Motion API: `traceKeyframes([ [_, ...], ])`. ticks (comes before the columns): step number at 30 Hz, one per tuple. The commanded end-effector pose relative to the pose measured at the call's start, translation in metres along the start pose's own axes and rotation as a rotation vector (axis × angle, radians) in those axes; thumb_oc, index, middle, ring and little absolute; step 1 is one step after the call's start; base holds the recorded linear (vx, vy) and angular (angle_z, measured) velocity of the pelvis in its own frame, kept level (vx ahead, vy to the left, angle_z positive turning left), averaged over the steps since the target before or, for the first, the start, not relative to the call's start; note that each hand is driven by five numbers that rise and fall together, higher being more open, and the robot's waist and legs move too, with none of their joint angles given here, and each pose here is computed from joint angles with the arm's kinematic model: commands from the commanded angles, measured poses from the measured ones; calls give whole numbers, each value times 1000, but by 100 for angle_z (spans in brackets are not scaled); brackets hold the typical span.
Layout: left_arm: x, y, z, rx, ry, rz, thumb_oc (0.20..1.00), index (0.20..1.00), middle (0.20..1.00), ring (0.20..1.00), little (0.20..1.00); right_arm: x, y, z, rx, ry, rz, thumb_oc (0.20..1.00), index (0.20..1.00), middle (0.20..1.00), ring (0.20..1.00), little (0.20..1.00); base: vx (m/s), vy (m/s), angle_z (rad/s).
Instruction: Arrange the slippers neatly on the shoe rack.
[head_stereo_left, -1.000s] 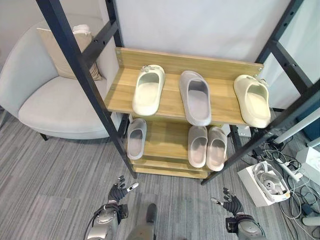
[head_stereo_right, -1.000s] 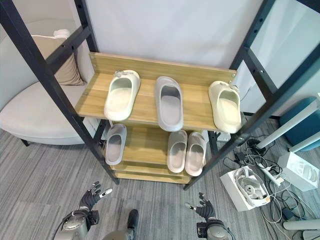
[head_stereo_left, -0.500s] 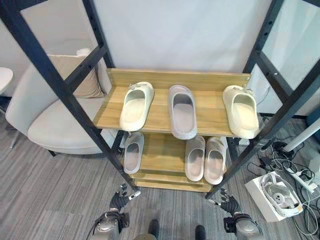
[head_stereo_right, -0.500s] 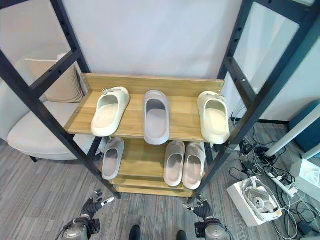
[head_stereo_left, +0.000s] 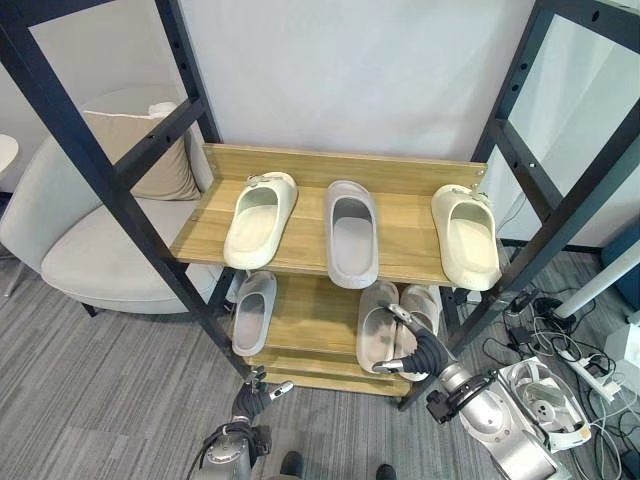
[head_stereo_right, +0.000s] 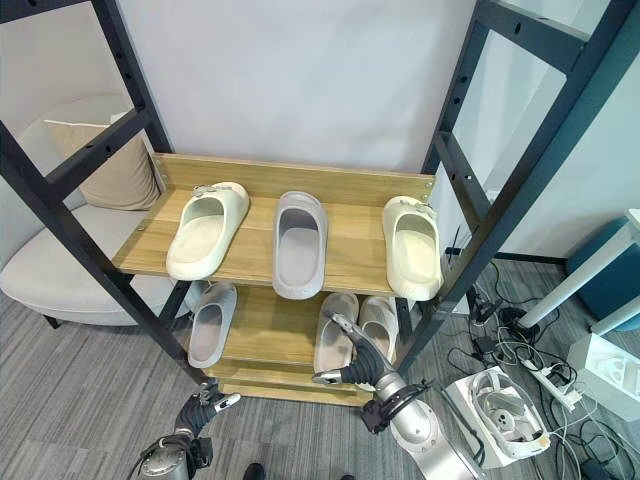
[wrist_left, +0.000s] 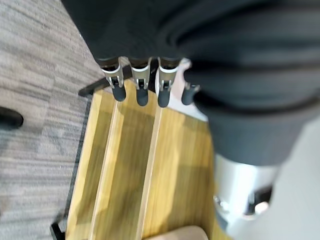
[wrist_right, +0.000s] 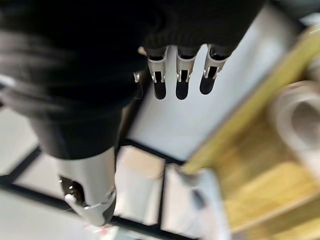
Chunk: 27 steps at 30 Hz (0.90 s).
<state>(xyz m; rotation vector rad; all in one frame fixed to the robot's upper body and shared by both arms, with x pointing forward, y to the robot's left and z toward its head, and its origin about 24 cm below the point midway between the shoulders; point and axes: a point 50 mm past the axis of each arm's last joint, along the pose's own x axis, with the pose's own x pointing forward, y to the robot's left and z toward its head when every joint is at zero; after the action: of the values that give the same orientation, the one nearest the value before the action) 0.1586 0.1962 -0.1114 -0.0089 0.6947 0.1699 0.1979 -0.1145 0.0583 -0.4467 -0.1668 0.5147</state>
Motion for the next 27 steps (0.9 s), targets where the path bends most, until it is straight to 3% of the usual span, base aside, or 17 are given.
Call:
traceKeyframes([
  [1, 9, 14, 32, 57, -141, 35, 1000, 1000, 1000, 1000, 1000, 7, -20, 41, -35, -250, -53, 1000, 1000, 1000, 1000, 1000, -50, 50, -7],
  [4, 6, 15, 24, 55, -124, 46, 1000, 1000, 1000, 1000, 1000, 5, -54, 91, -232, -497, -236, 1000, 1000, 1000, 1000, 1000, 11, 36, -10],
  [6, 5, 15, 24, 57, -127, 43, 1000, 1000, 1000, 1000, 1000, 5, -63, 101, -284, -547, -293, 1000, 1000, 1000, 1000, 1000, 8, 17, 0],
  [7, 4, 12, 22, 59, -125, 35, 1000, 1000, 1000, 1000, 1000, 6, -78, 118, -372, -632, -422, 1000, 1000, 1000, 1000, 1000, 21, 41, 0],
  [12, 4, 4, 23, 73, -129, 8, 1000, 1000, 1000, 1000, 1000, 28, -98, 139, -560, -709, -626, 1000, 1000, 1000, 1000, 1000, 7, 11, 1],
  [16, 5, 2, 24, 79, -130, -3, 1000, 1000, 1000, 1000, 1000, 47, -107, 145, -659, -699, -673, 1000, 1000, 1000, 1000, 1000, 9, 23, 5],
  [20, 3, 3, 19, 86, -113, -25, 1000, 1000, 1000, 1000, 1000, 83, -130, 129, -808, -527, -706, 1000, 1000, 1000, 1000, 1000, 11, 34, 15],
  [27, -1, 15, 6, 85, -64, 1, 1000, 1000, 1000, 1000, 1000, 77, -143, 98, -825, -367, -728, 1000, 1000, 1000, 1000, 1000, 11, 29, 17],
])
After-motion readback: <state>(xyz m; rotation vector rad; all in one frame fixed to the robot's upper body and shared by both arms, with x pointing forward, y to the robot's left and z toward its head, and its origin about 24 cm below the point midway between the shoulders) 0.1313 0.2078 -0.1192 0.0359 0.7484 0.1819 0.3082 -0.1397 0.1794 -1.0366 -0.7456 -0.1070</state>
